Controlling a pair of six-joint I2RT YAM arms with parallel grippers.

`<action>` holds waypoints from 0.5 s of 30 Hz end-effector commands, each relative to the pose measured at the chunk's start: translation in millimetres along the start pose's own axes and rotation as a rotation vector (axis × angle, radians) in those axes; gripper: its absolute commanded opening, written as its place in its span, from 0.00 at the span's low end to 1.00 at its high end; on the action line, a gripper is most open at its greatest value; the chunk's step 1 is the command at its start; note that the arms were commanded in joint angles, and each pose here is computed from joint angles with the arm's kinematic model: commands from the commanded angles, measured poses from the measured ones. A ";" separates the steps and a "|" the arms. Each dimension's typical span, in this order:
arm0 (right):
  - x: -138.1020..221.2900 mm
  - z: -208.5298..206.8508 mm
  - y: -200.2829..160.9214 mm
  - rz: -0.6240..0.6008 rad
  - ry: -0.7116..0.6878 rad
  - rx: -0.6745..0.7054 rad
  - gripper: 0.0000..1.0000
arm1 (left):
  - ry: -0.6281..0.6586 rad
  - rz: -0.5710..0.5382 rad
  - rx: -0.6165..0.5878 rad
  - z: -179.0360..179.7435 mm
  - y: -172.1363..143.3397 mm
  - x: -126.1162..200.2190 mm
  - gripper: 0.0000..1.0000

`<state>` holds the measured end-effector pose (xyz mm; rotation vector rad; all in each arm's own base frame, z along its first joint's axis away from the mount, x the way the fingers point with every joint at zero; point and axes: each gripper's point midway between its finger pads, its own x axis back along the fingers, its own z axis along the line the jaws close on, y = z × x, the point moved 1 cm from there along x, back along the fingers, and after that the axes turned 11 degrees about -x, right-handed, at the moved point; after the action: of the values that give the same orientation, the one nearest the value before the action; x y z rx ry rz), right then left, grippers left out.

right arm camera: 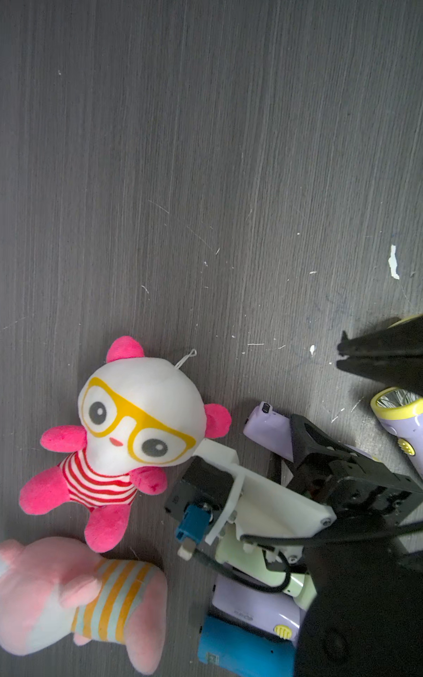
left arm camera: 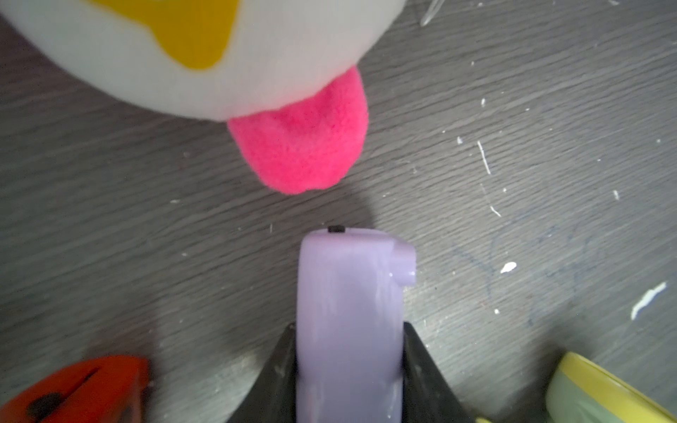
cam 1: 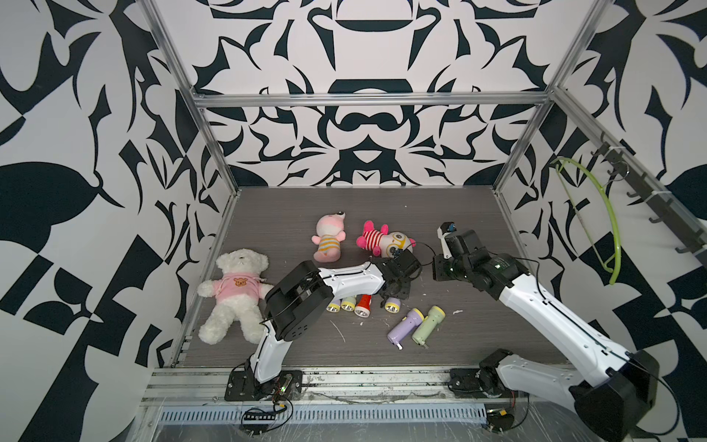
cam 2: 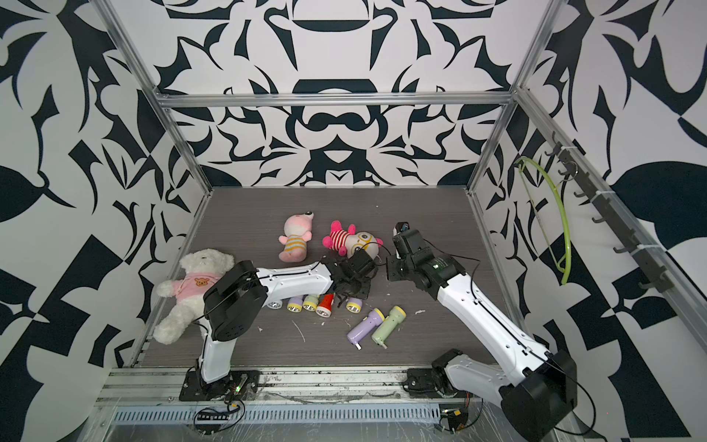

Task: Close the plug at the bottom of the flashlight
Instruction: Place the flashlight at the center of the board.

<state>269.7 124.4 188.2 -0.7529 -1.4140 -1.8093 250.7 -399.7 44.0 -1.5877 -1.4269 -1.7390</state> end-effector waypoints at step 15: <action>3.0 0.9 9.5 -0.037 -0.002 -0.003 0.00 | 0.100 0.066 0.049 34.8 -27.6 8.8 0.00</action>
<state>270.2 124.6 187.7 -0.7531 -1.4149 -1.8085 252.1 -375.8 38.2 -1.5053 -1.3932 -1.7317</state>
